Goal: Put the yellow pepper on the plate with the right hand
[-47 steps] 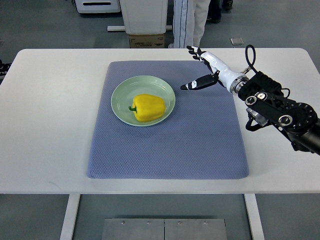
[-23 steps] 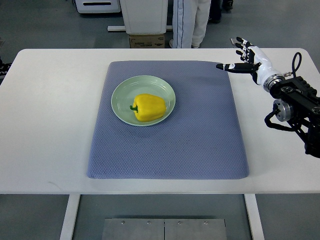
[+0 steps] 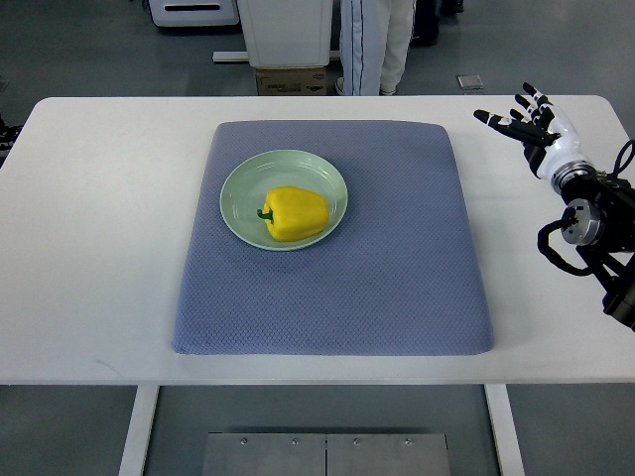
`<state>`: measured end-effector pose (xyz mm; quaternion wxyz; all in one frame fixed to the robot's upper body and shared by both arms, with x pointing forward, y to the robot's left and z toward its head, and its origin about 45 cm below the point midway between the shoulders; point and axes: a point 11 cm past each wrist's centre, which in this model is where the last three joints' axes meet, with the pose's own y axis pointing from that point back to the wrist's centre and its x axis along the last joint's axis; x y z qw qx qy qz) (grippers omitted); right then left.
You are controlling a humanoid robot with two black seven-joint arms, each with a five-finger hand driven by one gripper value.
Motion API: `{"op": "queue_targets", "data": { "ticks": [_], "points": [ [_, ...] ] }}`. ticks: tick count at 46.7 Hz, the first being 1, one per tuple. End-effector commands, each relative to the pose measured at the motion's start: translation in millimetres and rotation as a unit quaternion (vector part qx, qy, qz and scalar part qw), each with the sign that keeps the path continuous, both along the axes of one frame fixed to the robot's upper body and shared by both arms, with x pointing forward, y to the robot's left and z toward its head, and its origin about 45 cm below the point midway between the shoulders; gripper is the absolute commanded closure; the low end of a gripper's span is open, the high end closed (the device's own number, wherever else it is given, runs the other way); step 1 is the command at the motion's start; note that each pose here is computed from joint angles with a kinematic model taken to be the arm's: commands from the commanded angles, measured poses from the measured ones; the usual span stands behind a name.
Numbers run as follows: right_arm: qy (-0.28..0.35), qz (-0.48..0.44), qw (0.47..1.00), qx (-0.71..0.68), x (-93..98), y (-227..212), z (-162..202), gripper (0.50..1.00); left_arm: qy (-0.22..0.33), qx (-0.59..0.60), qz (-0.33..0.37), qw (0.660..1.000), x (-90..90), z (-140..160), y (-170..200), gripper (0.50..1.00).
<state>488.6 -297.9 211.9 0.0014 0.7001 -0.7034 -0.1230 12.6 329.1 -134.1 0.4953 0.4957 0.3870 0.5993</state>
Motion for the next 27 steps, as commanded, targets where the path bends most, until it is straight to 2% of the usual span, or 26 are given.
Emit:
{"op": "queue_targets", "data": {
  "ticks": [1, 27],
  "points": [
    [0.003, -0.005, 1.000, 0.008, -2.9, -2.0, -4.9, 0.502, 0.000, -0.001, 0.000, 1.000, 0.0, 0.0, -0.2, 0.500],
    [0.009, -0.004, 0.999, 0.035, -9.5, 11.3, -18.7, 0.500, 0.000, 0.000, 0.001, 1.000, 0.0, 0.0, 0.0, 0.500]
  ]
}}
